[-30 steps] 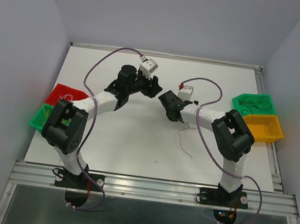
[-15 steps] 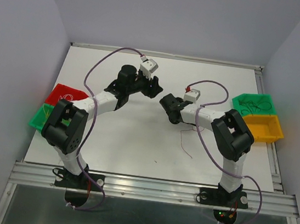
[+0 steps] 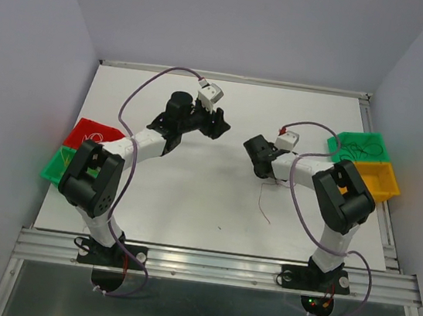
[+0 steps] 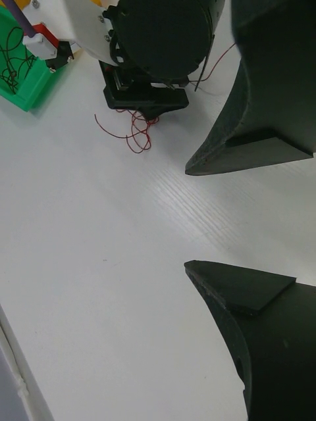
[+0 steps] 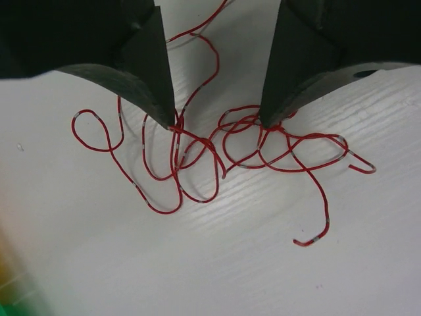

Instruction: Untangle the cables

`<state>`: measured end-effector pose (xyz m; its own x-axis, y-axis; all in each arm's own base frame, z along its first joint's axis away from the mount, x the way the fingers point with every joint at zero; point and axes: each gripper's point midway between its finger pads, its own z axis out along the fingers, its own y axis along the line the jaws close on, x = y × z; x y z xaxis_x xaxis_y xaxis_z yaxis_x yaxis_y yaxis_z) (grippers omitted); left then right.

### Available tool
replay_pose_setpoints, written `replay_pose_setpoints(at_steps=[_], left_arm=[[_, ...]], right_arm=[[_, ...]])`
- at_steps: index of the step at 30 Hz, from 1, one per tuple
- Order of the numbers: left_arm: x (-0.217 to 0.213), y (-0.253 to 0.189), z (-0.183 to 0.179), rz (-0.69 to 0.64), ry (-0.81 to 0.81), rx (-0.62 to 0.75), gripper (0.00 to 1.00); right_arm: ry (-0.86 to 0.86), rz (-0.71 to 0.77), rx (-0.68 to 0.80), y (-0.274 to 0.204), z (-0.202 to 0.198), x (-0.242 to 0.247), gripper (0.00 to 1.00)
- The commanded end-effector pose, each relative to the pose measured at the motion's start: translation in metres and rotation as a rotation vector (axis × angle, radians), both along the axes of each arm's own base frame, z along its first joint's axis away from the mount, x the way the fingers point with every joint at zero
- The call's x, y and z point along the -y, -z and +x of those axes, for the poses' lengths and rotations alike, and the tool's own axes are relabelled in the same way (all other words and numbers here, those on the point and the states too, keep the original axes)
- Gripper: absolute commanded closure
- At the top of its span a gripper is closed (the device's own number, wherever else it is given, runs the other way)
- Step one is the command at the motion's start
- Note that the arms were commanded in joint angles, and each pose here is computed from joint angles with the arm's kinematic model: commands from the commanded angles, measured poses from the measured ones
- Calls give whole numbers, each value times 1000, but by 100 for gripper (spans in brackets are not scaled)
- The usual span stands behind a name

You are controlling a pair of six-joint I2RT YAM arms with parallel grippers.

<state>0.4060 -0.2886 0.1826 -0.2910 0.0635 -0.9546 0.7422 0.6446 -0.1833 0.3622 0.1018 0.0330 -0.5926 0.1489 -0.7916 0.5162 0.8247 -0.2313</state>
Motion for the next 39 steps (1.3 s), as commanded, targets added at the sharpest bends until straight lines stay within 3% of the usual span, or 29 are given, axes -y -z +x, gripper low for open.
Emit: replay_pose_setpoints(at_steps=[1,4,8,15,24,31,39], left_arm=[[7,-24,3,-35,27,73,35],[6,-23,3,-35,28,74,35],[7,-24,2,-36,32,75,35],[6,-24,3,-35,29,76,34],[6,-28,2,-37,30,84,34],[6,-29,0,-42,38,82,34],[7,-31,-2,-45,47,84,34]], right_arm=[[-67,98,-56,20,-9,-6,46],[-92,158,-46,20,-11,-8,74],[-92,177,-28,18,-15,-2,99],[-88,236,148,-35,-13,8,99],[4,351,526,-182,-8,79,99],[63,315,570,-228,-11,109,99],[261,268,657,-268,-20,195,99]])
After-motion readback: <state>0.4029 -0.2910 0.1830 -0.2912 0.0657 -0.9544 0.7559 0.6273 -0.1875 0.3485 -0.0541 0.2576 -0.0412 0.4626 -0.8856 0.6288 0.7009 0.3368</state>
